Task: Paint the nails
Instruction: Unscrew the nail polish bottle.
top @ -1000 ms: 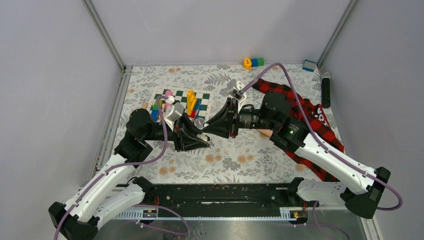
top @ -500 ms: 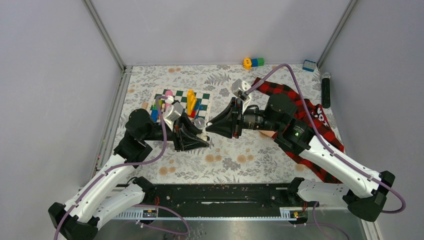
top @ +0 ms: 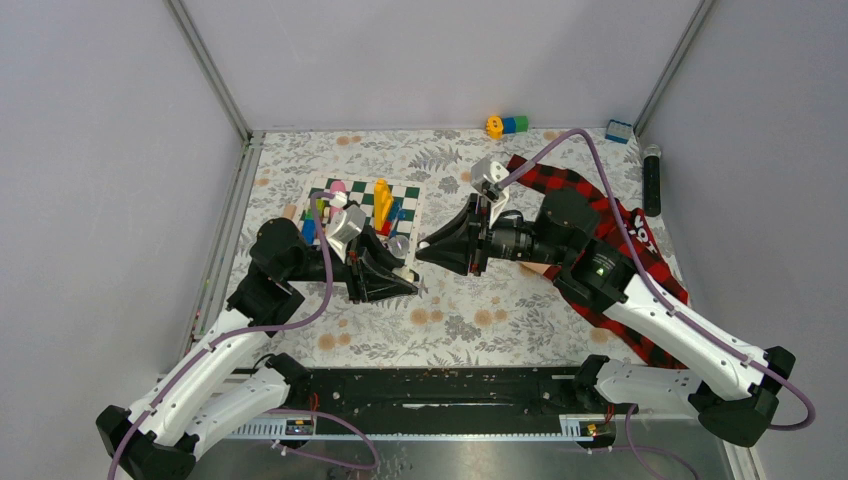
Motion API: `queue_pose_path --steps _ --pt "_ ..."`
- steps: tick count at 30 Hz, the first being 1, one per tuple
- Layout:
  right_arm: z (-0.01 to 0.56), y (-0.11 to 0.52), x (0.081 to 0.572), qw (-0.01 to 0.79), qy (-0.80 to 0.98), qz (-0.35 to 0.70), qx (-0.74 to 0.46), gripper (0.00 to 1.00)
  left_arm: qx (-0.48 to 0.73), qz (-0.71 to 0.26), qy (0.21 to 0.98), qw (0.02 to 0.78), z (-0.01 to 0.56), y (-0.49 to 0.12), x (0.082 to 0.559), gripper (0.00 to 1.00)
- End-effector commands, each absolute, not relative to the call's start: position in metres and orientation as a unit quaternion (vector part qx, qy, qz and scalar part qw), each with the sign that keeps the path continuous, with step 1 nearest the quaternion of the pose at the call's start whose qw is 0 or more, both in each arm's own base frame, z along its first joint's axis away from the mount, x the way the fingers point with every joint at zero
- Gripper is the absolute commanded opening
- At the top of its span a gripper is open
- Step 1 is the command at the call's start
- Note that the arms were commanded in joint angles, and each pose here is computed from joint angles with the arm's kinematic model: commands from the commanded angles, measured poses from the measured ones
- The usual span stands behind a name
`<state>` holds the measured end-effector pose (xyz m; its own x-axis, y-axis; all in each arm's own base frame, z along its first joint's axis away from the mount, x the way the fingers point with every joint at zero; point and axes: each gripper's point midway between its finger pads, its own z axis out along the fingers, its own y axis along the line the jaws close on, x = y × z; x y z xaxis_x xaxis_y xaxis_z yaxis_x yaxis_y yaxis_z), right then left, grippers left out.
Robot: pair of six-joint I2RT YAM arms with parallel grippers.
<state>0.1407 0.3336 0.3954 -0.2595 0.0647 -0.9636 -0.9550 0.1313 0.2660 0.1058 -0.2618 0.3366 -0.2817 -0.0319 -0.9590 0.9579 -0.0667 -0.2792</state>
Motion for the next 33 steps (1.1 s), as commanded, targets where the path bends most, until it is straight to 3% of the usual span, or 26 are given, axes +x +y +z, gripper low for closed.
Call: queue_pose_path --steps 1,33 --pt "0.416 0.319 0.146 0.525 0.566 0.518 -0.369 0.0 0.437 -0.584 0.518 0.447 0.349 -0.26 0.106 0.0" --pt "0.432 0.344 0.131 0.497 0.529 0.578 -0.372 0.0 0.436 -0.586 0.52 0.443 0.347 -0.261 0.106 0.0"
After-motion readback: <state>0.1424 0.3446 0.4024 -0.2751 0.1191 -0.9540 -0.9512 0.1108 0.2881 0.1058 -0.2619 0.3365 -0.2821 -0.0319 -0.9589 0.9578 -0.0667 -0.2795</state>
